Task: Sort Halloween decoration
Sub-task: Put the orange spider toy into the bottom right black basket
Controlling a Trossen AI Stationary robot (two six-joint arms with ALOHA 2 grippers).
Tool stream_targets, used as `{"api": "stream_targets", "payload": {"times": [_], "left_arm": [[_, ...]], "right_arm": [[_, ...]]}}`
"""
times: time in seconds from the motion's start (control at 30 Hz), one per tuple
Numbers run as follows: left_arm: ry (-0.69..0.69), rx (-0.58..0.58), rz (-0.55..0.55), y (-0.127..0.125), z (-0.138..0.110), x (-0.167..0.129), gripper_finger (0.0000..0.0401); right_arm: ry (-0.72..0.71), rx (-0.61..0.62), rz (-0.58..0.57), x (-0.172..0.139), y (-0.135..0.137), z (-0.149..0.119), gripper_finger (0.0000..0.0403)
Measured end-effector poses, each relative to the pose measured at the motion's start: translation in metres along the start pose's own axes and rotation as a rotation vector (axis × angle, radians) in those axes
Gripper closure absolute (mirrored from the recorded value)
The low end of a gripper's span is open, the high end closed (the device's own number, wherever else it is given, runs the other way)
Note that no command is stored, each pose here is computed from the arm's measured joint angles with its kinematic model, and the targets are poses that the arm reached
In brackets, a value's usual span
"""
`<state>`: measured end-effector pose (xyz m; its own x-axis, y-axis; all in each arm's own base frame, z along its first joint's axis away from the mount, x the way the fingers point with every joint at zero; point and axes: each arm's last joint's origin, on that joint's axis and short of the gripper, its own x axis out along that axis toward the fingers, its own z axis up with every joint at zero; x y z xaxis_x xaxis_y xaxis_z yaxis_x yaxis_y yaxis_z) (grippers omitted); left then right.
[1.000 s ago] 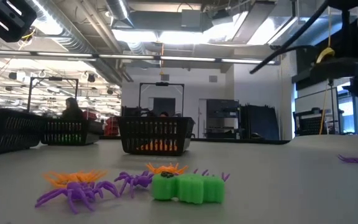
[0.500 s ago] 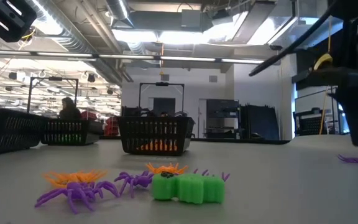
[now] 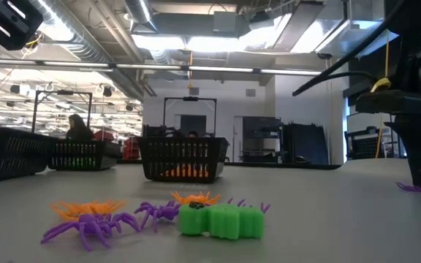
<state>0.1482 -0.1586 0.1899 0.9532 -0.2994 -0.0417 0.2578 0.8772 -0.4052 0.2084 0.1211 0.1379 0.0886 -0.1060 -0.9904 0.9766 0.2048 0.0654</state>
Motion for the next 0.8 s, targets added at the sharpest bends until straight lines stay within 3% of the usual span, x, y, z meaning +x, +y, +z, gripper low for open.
{"api": "stream_targets", "payload": {"times": [0.33,0.8], "left_arm": [[0.001,0.002,0.004,0.000,0.000,0.000,0.0311],[0.001,0.002,0.004,0.000,0.000,0.000,0.0311]], "right_arm": [[0.024,-0.031,-0.016,-0.001,0.000,-0.001,0.0396],[0.015,-0.071,-0.036,-0.019,0.010,-0.002,0.0402]]}}
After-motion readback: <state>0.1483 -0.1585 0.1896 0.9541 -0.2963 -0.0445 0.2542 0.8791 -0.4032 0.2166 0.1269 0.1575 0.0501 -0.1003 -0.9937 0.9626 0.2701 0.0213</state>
